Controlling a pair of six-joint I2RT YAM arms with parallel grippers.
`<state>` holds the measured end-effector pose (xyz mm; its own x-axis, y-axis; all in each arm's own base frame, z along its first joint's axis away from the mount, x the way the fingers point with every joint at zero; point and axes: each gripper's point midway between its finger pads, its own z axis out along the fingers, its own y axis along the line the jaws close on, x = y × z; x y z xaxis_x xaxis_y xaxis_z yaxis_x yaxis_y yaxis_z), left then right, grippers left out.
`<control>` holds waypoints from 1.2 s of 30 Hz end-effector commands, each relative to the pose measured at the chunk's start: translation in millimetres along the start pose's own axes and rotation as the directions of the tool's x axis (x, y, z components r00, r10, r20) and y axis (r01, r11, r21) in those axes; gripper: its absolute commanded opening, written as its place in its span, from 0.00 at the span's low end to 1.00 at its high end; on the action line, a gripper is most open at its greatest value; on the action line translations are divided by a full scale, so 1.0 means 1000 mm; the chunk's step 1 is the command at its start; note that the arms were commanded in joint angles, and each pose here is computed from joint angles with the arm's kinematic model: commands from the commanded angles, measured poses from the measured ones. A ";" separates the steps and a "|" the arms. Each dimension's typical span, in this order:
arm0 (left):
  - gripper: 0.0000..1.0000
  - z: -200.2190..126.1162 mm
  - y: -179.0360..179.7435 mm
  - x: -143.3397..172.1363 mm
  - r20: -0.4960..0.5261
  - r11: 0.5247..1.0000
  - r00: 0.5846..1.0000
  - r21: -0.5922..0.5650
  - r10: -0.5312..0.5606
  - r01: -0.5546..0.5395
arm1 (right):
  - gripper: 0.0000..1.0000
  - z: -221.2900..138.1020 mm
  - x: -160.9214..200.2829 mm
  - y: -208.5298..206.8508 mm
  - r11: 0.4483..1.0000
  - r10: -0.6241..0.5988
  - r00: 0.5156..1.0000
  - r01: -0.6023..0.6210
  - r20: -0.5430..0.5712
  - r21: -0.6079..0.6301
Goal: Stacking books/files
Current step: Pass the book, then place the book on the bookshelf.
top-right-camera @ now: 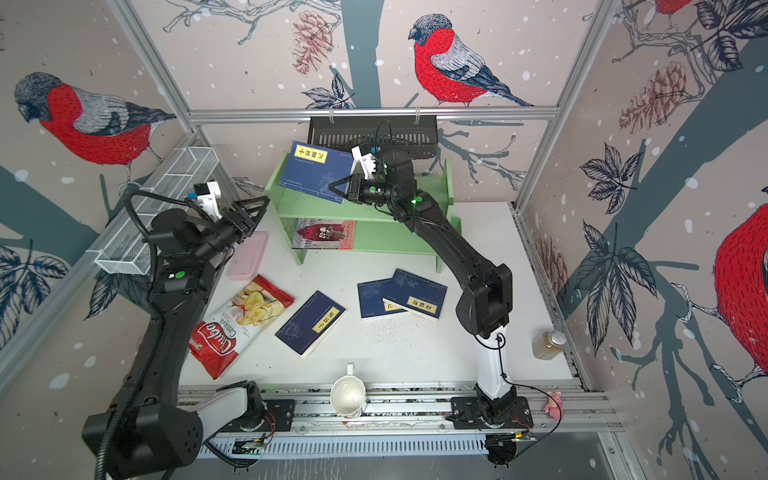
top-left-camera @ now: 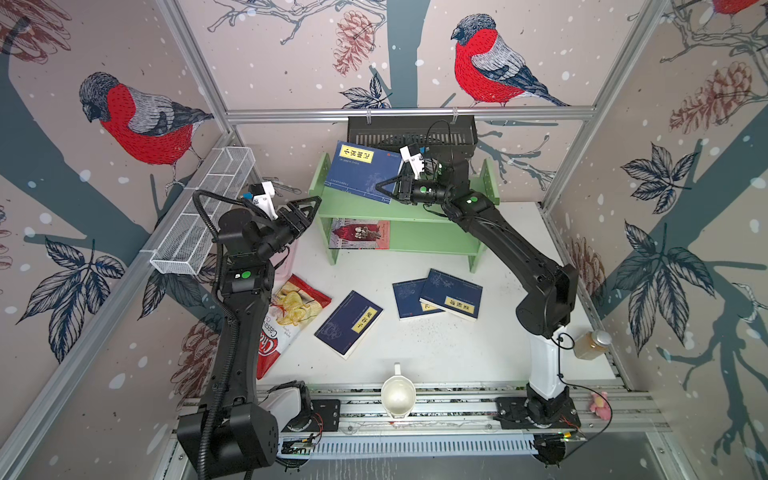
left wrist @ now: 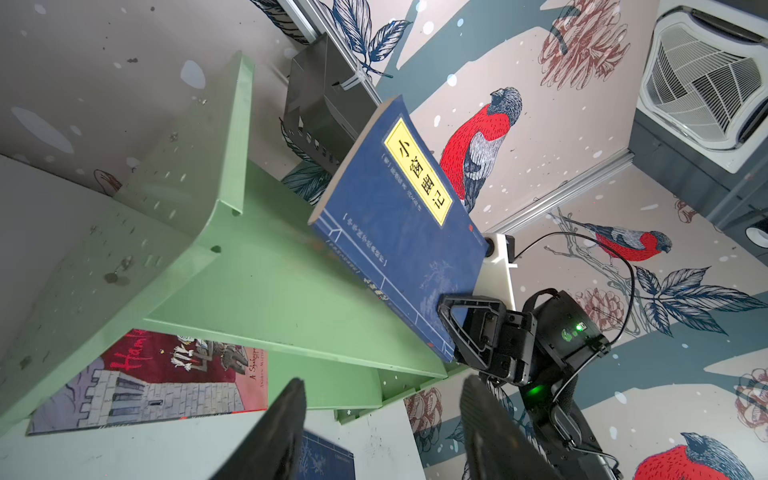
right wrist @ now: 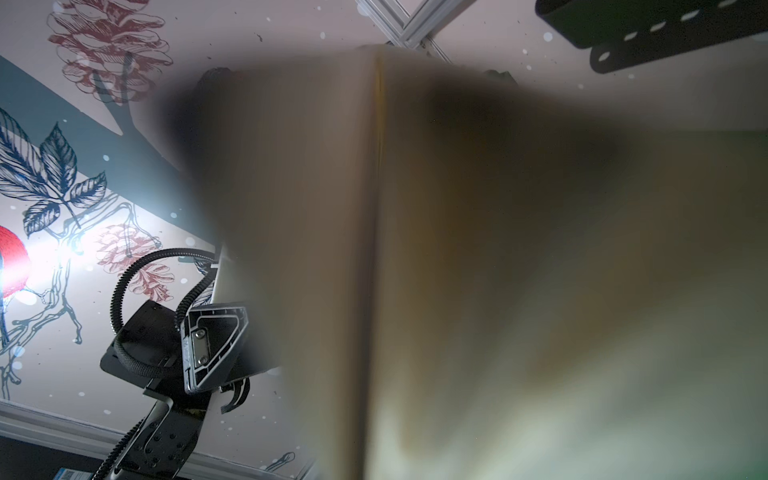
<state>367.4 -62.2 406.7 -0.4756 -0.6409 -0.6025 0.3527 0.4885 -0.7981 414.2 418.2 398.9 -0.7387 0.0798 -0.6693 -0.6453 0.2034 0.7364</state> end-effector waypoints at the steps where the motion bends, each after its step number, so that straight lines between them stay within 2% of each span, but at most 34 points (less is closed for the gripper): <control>1: 0.60 0.001 -0.016 0.003 -0.050 0.996 0.999 0.085 0.014 -0.010 | 0.03 0.003 0.013 -0.011 1.000 0.005 0.998 -0.003 -0.058 0.026; 4: 0.60 0.003 -0.025 0.002 -0.063 0.990 0.998 0.140 0.016 -0.007 | 0.03 0.006 0.016 -0.021 0.998 0.028 0.997 -0.024 -0.068 0.051; 9: 0.60 0.004 -0.029 0.001 -0.074 0.985 0.997 0.169 0.024 -0.011 | 0.03 0.007 0.016 -0.031 0.996 0.048 0.996 -0.042 -0.081 0.081; 19: 0.60 0.009 -0.017 0.011 -0.115 0.983 0.993 0.181 -0.009 0.030 | 0.03 0.014 0.024 -0.054 0.989 0.114 0.987 -0.102 -0.109 0.110; 29: 0.61 0.010 -0.012 0.018 -0.140 0.980 0.990 0.194 -0.023 0.051 | 0.03 0.010 0.029 -0.058 0.985 0.152 0.979 -0.139 -0.139 0.099; 36: 0.61 0.011 -0.008 0.020 -0.146 0.979 0.989 0.194 -0.031 0.059 | 0.04 0.007 0.032 -0.038 0.991 0.133 0.975 -0.132 -0.178 0.016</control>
<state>366.8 -84.0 391.3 -0.6207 -0.5765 -0.5314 0.4200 0.3277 -0.8463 429.0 416.6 331.0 -0.8645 -0.0403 -0.5010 -0.4916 0.2756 0.8261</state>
